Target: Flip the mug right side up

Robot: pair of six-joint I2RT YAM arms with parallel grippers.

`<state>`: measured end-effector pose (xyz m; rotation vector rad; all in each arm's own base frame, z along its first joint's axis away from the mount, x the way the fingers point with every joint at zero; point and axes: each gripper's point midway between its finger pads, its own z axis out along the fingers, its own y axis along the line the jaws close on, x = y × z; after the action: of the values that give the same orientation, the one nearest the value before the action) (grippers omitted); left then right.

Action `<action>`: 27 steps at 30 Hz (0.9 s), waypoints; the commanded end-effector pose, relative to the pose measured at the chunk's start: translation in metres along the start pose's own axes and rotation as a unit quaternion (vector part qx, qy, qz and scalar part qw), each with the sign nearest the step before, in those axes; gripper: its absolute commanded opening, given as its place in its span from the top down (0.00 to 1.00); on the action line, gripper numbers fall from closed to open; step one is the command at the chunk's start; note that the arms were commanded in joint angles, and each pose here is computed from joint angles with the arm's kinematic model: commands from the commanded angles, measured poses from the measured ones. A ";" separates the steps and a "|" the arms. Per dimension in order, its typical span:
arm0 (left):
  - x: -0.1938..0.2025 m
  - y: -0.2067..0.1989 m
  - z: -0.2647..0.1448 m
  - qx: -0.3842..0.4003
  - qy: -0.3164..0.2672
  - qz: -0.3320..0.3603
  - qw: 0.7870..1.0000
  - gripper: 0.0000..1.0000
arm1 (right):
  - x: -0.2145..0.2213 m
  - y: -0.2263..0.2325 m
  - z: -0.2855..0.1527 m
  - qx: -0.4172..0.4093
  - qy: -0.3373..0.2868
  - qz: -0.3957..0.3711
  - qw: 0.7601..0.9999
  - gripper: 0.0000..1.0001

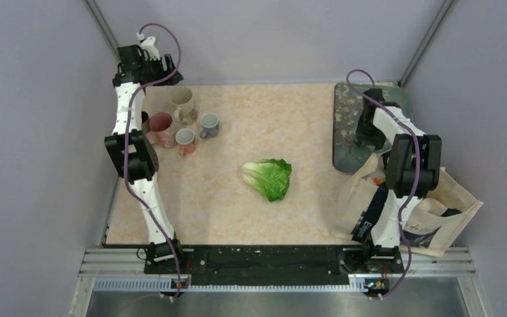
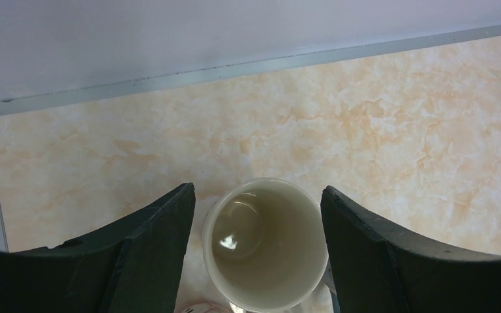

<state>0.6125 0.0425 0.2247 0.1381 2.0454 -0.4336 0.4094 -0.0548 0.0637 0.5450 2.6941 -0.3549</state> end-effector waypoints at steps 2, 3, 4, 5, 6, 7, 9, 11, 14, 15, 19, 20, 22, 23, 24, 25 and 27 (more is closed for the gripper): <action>-0.031 -0.010 -0.011 0.006 -0.041 0.032 0.999 0.24 | -0.041 0.007 -0.015 -0.052 -0.131 0.053 0.989 0.44; -0.033 -0.010 -0.013 0.003 -0.044 0.034 0.998 0.24 | -0.043 0.005 -0.012 -0.050 -0.140 0.054 0.988 0.44; -0.034 -0.010 -0.012 0.002 -0.045 0.035 0.998 0.24 | -0.047 0.006 -0.010 -0.051 -0.152 0.055 0.986 0.44; -0.035 -0.011 -0.013 0.002 -0.046 0.036 0.998 0.24 | -0.051 0.007 -0.009 -0.056 -0.163 0.057 0.983 0.44; -0.035 -0.012 -0.013 0.002 -0.046 0.037 0.998 0.24 | -0.054 0.008 -0.007 -0.062 -0.171 0.059 0.982 0.44; -0.036 -0.013 -0.014 0.001 -0.045 0.038 0.998 0.24 | -0.059 0.009 -0.007 -0.068 -0.181 0.061 0.979 0.44; -0.036 -0.016 -0.015 0.000 -0.044 0.043 0.998 0.24 | -0.066 0.011 -0.003 -0.071 -0.192 0.066 0.977 0.46; -0.037 -0.017 -0.015 -0.001 -0.044 0.047 0.998 0.24 | -0.069 0.012 0.002 -0.072 -0.195 0.068 0.976 0.48; -0.040 -0.019 -0.018 -0.005 -0.046 0.051 0.998 0.24 | -0.072 0.013 0.008 -0.070 -0.196 0.068 0.976 0.52; -0.041 -0.019 -0.018 -0.005 -0.047 0.053 0.997 0.24 | -0.074 0.014 0.010 -0.069 -0.199 0.070 0.975 0.53; -0.042 -0.020 -0.021 -0.007 -0.046 0.058 0.997 0.24 | -0.080 0.015 0.016 -0.070 -0.210 0.073 0.973 0.58; -0.043 -0.021 -0.021 -0.007 -0.047 0.059 0.997 0.25 | -0.081 0.014 0.019 -0.067 -0.208 0.074 0.973 0.59; -0.044 -0.021 -0.023 -0.010 -0.048 0.061 0.997 0.25 | -0.084 0.011 0.022 -0.058 -0.210 0.080 0.973 0.60; -0.044 -0.022 -0.023 -0.009 -0.048 0.063 0.997 0.25 | -0.083 0.009 0.024 -0.054 -0.210 0.083 0.973 0.61; -0.046 -0.022 -0.024 -0.010 -0.050 0.064 0.997 0.25 | -0.084 0.008 0.025 -0.051 -0.212 0.086 0.972 0.61; -0.046 -0.023 -0.024 -0.010 -0.050 0.065 0.997 0.24 | -0.084 0.007 0.027 -0.046 -0.211 0.091 0.972 0.61; -0.047 -0.024 -0.025 -0.010 -0.051 0.066 0.996 0.24 | -0.082 0.001 0.029 -0.029 -0.214 0.109 0.970 0.62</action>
<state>0.6156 0.0354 0.2283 0.1880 2.0327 -0.3855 0.4748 -0.0711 0.0562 0.5663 2.3119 -0.2372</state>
